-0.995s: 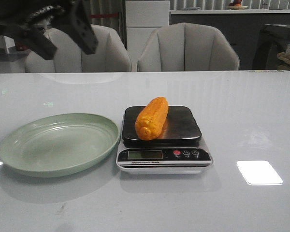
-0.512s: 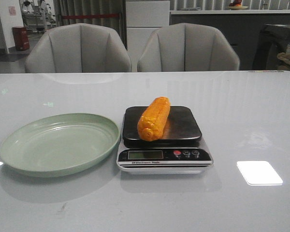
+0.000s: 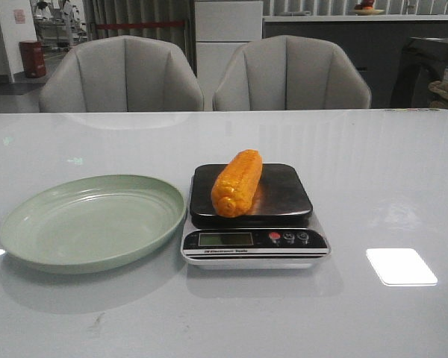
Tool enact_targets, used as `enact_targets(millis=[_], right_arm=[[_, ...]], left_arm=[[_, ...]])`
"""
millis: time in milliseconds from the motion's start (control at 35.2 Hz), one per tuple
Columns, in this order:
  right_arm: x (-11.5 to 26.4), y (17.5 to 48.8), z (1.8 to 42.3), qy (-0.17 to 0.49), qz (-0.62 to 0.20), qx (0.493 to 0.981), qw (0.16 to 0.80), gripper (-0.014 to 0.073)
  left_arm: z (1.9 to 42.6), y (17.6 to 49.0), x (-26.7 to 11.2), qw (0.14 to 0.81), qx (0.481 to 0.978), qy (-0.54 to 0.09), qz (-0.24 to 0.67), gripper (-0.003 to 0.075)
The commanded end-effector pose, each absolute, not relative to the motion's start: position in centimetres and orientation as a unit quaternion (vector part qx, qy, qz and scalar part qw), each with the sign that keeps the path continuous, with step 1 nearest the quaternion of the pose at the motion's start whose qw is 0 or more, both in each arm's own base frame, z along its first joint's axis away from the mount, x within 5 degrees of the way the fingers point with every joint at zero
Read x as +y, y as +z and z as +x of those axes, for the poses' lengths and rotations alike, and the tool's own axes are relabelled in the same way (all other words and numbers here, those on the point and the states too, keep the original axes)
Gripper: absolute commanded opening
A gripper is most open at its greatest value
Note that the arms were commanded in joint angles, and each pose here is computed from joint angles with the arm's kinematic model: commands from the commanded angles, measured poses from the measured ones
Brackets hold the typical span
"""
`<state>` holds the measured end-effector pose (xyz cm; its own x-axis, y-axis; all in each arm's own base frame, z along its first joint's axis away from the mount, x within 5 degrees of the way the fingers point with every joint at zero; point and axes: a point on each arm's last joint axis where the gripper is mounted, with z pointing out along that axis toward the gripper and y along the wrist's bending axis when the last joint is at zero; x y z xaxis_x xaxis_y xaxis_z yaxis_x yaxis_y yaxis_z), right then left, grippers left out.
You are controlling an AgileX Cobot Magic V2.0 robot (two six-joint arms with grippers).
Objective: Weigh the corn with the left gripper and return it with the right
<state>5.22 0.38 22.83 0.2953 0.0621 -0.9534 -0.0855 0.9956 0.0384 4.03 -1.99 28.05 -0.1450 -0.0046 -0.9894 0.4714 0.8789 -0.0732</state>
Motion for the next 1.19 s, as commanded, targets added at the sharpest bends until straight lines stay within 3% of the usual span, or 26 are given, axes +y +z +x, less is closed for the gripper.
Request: enact_targets(millis=[0,114,284,455,569,654,796,938,1166], right_arm=[[0.4,26.1,4.8,0.063,0.003,0.568,0.821,0.0190],[0.4,28.9,6.1,0.067,0.011,0.633,0.772,0.0190],[0.6,32.1,8.2,0.062,0.013,0.691,0.720,0.0190],[0.7,32.3,9.9,0.056,0.016,0.765,0.641,0.0190],[0.7,31.9,10.4,0.058,0.018,0.778,0.625,0.0190],[1.0,31.8,10.7,0.099,0.046,0.781,0.615,0.0200],[1.7,31.9,11.6,0.133,0.052,0.797,0.587,0.0334],[3.0,32.5,13.5,0.151,0.019,0.814,0.561,0.0594],[7.1,33.4,16.7,0.195,-0.062,0.834,0.512,0.0597]], left_arm=[[4.0,29.8,-2.0,0.680,0.688,-0.201,0.154,0.0114],[4.0,29.8,-2.0,0.681,0.687,-0.198,0.156,0.0114],[4.0,29.8,-2.0,0.681,0.687,-0.198,0.156,0.0114],[4.0,29.8,-2.0,0.681,0.687,-0.198,0.156,0.0114],[4.0,29.7,-2.0,0.681,0.688,-0.198,0.156,0.0114],[4.0,29.8,-2.0,0.681,0.687,-0.197,0.157,0.0114],[4.0,29.8,-2.0,0.683,0.687,-0.191,0.160,0.0114],[4.0,29.8,-2.0,0.683,0.687,-0.191,0.160,0.0114],[4.0,29.8,-2.0,0.683,0.686,-0.191,0.160,0.0114]])
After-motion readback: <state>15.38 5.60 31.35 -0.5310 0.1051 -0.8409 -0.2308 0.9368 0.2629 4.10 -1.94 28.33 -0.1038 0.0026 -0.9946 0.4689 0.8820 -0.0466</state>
